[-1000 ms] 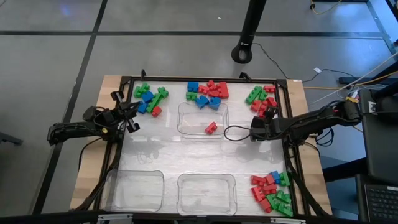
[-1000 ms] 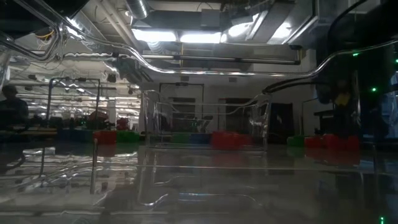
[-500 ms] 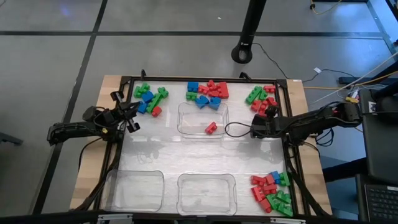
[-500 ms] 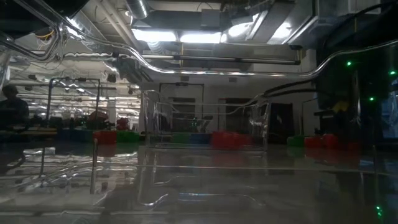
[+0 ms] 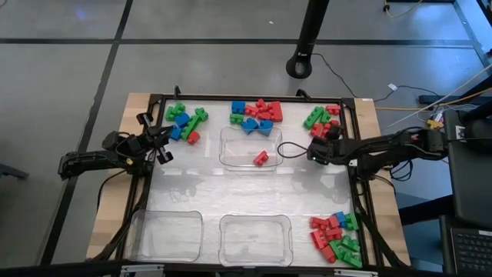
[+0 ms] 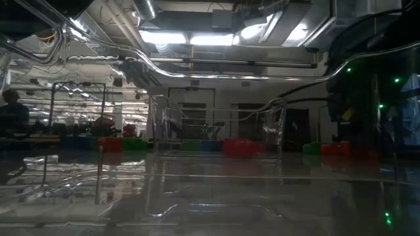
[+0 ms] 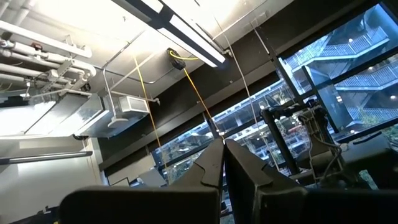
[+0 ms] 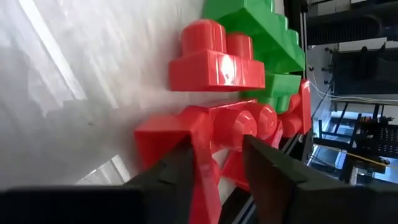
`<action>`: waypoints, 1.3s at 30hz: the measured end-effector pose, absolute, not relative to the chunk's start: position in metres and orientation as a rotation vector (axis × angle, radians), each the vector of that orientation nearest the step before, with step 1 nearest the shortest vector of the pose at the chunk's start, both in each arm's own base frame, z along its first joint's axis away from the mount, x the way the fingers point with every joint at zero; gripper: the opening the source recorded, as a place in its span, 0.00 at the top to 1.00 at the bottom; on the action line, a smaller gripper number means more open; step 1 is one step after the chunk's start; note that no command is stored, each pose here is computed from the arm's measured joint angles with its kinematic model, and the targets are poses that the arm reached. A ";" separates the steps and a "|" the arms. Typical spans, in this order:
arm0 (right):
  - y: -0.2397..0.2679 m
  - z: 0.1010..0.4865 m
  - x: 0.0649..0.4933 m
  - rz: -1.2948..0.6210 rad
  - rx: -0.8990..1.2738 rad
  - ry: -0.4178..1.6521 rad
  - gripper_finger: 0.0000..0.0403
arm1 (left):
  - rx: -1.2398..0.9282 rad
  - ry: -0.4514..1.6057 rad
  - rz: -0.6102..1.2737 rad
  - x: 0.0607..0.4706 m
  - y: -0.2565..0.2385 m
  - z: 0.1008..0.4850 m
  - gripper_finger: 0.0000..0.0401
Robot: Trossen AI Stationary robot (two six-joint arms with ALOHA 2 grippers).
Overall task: Sort blocks
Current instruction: Put the red game piece into the top right transparent bin
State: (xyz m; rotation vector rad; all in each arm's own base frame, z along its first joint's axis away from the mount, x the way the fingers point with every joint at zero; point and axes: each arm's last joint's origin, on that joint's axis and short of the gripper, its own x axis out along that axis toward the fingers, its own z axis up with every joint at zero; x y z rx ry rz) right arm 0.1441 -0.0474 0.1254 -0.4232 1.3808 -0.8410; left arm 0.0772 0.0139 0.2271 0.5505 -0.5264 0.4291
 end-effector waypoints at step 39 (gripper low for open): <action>-0.033 0.267 0.221 -0.581 -0.487 1.093 0.99 | 0.532 -0.529 0.423 0.077 0.014 0.227 0.99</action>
